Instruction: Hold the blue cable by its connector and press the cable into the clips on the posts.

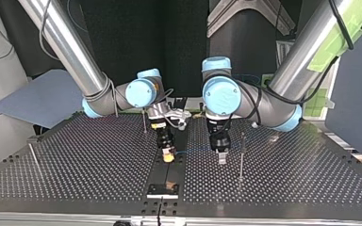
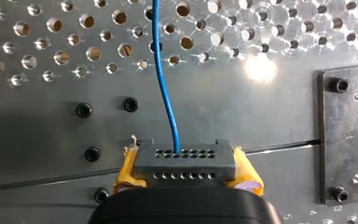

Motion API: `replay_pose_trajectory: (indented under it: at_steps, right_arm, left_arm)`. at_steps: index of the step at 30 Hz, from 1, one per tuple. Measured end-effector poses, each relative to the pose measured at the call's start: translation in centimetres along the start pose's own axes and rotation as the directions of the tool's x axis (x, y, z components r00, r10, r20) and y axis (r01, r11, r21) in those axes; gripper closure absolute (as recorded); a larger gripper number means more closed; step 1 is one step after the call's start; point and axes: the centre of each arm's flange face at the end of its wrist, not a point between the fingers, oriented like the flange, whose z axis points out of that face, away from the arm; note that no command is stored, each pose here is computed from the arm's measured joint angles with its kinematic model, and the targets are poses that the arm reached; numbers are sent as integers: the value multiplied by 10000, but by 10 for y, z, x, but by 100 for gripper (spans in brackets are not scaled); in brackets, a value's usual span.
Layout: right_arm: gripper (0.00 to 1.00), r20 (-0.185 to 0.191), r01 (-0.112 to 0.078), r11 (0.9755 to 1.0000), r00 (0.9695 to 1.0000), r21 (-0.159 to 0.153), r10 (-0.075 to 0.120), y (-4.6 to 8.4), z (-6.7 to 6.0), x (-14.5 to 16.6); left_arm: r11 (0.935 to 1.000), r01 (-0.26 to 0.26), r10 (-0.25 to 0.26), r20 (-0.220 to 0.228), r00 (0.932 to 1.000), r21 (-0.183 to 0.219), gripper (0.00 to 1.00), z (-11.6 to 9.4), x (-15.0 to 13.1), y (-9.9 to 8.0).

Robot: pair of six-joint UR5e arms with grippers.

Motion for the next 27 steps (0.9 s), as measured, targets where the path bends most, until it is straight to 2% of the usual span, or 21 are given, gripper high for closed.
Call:
replay_pose_trajectory:
  at_steps: [4, 5, 6, 8, 9, 11, 12, 13, 14, 19, 27]
  right_arm:
    - [100, 45, 3, 10000, 10000, 4, -3, 0, 0, -4]
    - [100, 65, 4, 10000, 10000, 5, -4, 0, 0, -5]
    - [100, 86, 6, 10000, 10000, 4, -6, 1, 0, -6]
    - [100, 156, 10, 10000, 9999, 2, -10, 1, 0, -12]
    - [100, 191, 12, 10000, 9998, -1, -12, 1, 0, -14]
    - [100, 256, 16, 10000, 9997, 0, -16, 1, 0, -19]
    - [100, 275, 15, 10000, 9996, 3, -16, 1, 0, -21]
    - [100, 290, 16, 10000, 9996, 7, -16, 1, 0, -22]
    - [100, 295, 16, 10000, 9996, 8, -16, 1, 0, -22]
    - [100, 310, 17, 10000, 9995, 10, -17, 1, 0, -23]
    - [100, 358, 25, 10000, 9994, -12, -25, 2, 0, -20]
  left_arm:
    - [10000, -48, 48, 121, 9999, 18, 0, 1, -1, -2]
    - [10000, -52, 52, 135, 9999, 21, 13, 1, -1, -2]
    - [10000, -56, 56, 145, 9999, 26, 13, 0, -1, -2]
    - [10000, -61, 60, 162, 9999, 17, 38, 0, -2, -3]
    - [10000, -62, 62, 167, 9998, -4, 38, 0, -2, -3]
    - [9999, -60, 62, 180, 9998, -108, 83, -1, -2, -3]
    - [9998, -55, 59, 194, 9998, -174, 83, -1, -2, -2]
    - [9996, -48, 55, 222, 9997, -272, 96, -1, -2, -2]
    - [9994, -47, 55, 250, 9997, -339, 100, -1, -2, -1]
    - [9988, -86, 104, 370, 9993, -480, 100, 0, -4, -1]
    - [9994, -5, 23, 539, 9985, -335, 100, -1, -5, -6]
